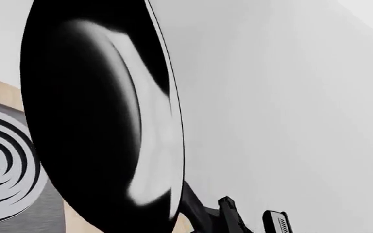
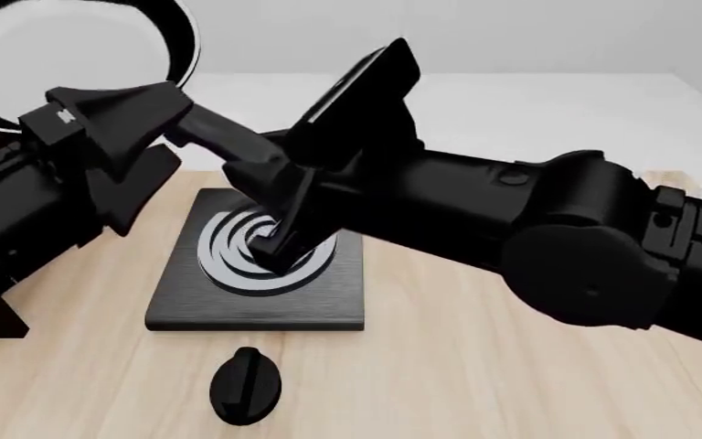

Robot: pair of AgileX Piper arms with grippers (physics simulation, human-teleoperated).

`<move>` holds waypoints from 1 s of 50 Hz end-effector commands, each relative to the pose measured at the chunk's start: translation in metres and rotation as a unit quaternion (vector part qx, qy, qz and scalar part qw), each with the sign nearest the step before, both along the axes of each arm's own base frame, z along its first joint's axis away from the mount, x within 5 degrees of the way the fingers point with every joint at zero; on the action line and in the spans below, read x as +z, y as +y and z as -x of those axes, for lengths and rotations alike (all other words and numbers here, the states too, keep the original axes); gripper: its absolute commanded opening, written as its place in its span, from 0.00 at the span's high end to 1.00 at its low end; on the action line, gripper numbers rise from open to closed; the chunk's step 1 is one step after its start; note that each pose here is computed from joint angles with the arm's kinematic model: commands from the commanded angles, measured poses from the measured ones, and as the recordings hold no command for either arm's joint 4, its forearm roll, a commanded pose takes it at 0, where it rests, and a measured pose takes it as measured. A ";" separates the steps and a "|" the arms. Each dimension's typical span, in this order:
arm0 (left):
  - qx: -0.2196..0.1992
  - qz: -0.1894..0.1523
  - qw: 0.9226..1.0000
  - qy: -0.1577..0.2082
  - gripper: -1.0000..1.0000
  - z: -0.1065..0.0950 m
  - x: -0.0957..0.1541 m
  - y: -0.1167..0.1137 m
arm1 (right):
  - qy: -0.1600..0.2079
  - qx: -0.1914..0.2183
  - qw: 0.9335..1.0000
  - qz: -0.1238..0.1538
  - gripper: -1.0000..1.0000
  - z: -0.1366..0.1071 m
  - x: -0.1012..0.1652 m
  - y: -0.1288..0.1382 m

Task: Put the frying pan on the cabinet shelf.

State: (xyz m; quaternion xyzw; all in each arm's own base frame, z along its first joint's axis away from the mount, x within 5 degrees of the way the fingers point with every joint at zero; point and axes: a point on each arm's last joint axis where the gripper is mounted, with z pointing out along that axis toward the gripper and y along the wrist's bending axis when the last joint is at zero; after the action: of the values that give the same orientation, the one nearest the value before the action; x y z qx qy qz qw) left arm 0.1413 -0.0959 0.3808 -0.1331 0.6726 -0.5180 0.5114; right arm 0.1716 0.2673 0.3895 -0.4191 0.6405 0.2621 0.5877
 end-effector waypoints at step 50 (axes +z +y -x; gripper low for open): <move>0.012 -0.010 1.000 0.017 1.00 -0.031 -0.017 -0.015 | 0.001 -0.001 1.000 -0.028 1.00 0.007 0.003 -0.010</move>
State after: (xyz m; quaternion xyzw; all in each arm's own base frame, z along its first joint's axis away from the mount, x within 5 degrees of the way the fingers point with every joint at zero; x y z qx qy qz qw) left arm 0.1696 -0.1084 0.3677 -0.1344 0.6822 -0.4979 0.5183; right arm 0.1718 0.2584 0.3775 -0.3838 0.6646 0.2860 0.5738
